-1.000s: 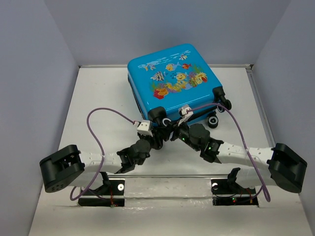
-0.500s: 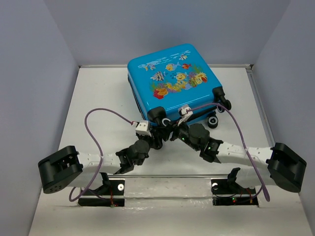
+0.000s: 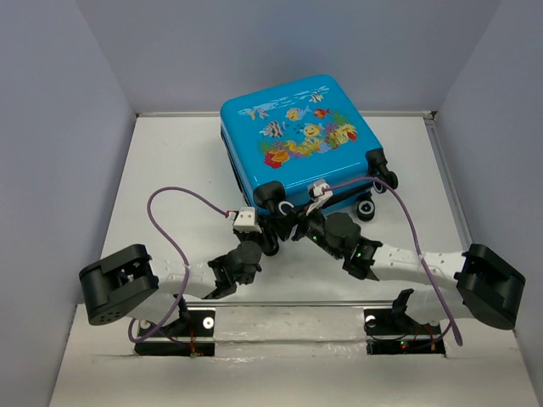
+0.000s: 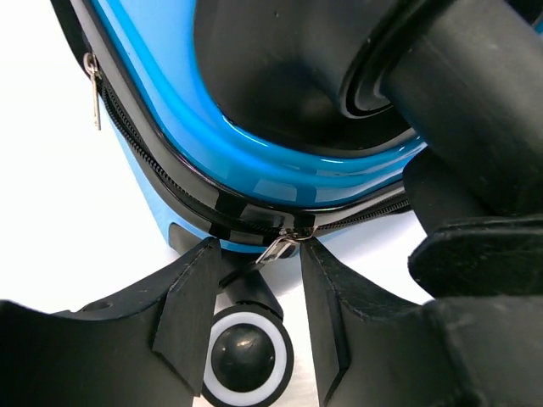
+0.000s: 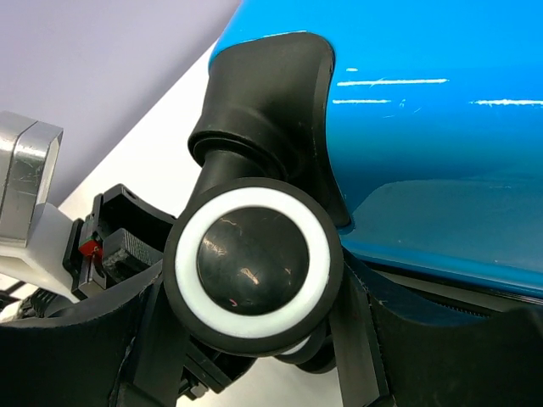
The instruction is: Pack the luggage
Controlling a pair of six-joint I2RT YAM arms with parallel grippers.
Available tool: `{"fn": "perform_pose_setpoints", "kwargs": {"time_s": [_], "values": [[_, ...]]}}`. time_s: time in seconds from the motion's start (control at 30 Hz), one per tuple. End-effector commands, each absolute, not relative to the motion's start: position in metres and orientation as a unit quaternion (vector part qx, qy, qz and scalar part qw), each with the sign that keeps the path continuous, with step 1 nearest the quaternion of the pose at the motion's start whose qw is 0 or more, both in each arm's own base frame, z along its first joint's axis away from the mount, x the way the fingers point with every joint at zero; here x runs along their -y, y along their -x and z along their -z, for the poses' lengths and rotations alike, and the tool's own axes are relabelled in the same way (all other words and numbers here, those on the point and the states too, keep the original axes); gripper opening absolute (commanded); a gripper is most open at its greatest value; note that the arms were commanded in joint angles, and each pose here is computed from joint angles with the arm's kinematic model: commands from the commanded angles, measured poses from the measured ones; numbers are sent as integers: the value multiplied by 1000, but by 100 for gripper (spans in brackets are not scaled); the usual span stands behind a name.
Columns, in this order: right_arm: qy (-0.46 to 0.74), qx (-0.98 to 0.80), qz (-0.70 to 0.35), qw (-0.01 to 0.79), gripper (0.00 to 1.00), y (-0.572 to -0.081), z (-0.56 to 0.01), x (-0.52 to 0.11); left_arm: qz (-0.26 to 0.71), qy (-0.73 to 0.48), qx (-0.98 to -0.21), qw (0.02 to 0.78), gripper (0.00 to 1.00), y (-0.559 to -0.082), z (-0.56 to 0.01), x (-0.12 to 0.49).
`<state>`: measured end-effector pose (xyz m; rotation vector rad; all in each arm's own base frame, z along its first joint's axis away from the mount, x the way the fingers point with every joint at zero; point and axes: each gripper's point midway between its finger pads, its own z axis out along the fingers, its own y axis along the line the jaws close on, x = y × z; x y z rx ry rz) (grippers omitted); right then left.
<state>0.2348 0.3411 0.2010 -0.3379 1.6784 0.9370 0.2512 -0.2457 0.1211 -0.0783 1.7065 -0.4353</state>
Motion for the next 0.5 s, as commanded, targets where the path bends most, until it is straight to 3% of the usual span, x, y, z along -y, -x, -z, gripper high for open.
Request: {"fn": "perform_pose_setpoints", "kwargs": {"time_s": [0.0, 0.1, 0.17, 0.37, 0.47], "values": [[160, -644, -492, 564, 7, -209, -253, -372, 260, 157, -647, 700, 54, -271, -214, 248], [162, -644, -495, 561, 7, -206, -252, -375, 271, 155, -637, 705, 53, -273, -224, 254], [162, -642, -496, 561, 7, -205, -253, -375, 274, 152, -636, 705, 47, -273, -226, 259], [164, -641, -495, 563, 7, -201, -251, -372, 248, 171, -635, 711, 6, -278, -228, 251], [154, -642, -485, 573, 7, -203, -251, -362, 226, 154, -646, 713, 6, -278, -225, 249]]}}
